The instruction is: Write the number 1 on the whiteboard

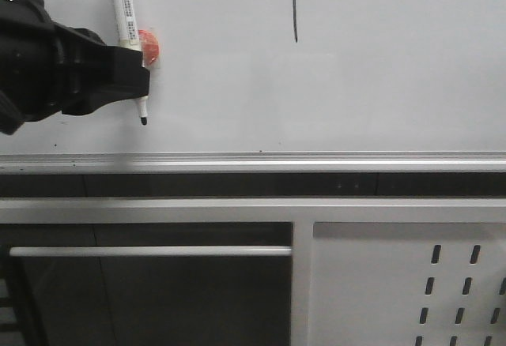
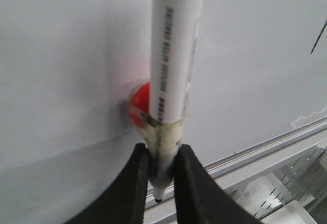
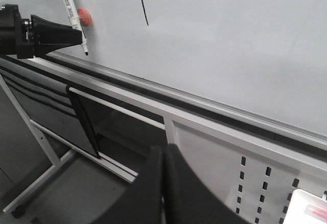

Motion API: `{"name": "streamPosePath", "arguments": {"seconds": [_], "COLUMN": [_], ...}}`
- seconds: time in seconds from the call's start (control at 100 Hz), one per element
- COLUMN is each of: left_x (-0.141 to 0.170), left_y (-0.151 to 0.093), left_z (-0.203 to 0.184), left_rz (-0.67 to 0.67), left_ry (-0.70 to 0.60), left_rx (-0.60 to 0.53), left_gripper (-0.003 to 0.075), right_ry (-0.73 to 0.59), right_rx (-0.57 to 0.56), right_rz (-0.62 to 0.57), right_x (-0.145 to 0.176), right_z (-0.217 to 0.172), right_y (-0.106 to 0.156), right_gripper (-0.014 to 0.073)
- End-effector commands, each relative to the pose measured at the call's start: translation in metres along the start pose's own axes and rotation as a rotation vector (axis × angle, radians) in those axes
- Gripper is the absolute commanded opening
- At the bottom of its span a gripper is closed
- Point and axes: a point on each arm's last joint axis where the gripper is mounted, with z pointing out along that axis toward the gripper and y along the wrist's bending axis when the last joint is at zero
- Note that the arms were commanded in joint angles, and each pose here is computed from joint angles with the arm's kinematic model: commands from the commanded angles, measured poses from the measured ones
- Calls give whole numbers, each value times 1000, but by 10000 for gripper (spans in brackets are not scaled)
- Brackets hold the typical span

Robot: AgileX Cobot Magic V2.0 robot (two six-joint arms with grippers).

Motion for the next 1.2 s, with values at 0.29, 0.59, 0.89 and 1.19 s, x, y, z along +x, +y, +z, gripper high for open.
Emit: {"name": "streamPosePath", "arguments": {"seconds": [0.29,0.59,0.89,1.19], "left_x": [-23,-23,-24,-24], "left_y": [-1,-1,2,1], "left_z": [-1,-1,-1,-1], "left_rz": [36,26,-22,14], "left_ry": [-146,-146,-157,-156], "left_rx": [-1,-7,-38,-23], "left_gripper": [-18,-18,-18,-18], "right_ry": [-76,-75,-75,-75], "right_rx": [-12,-13,-14,-14], "right_rz": [-5,-4,-3,-3], "right_x": [-12,-12,-12,-12], "right_z": [-2,-2,-2,-2], "right_y": [2,2,2,2], "right_gripper": [-71,-71,-71,-71]}}
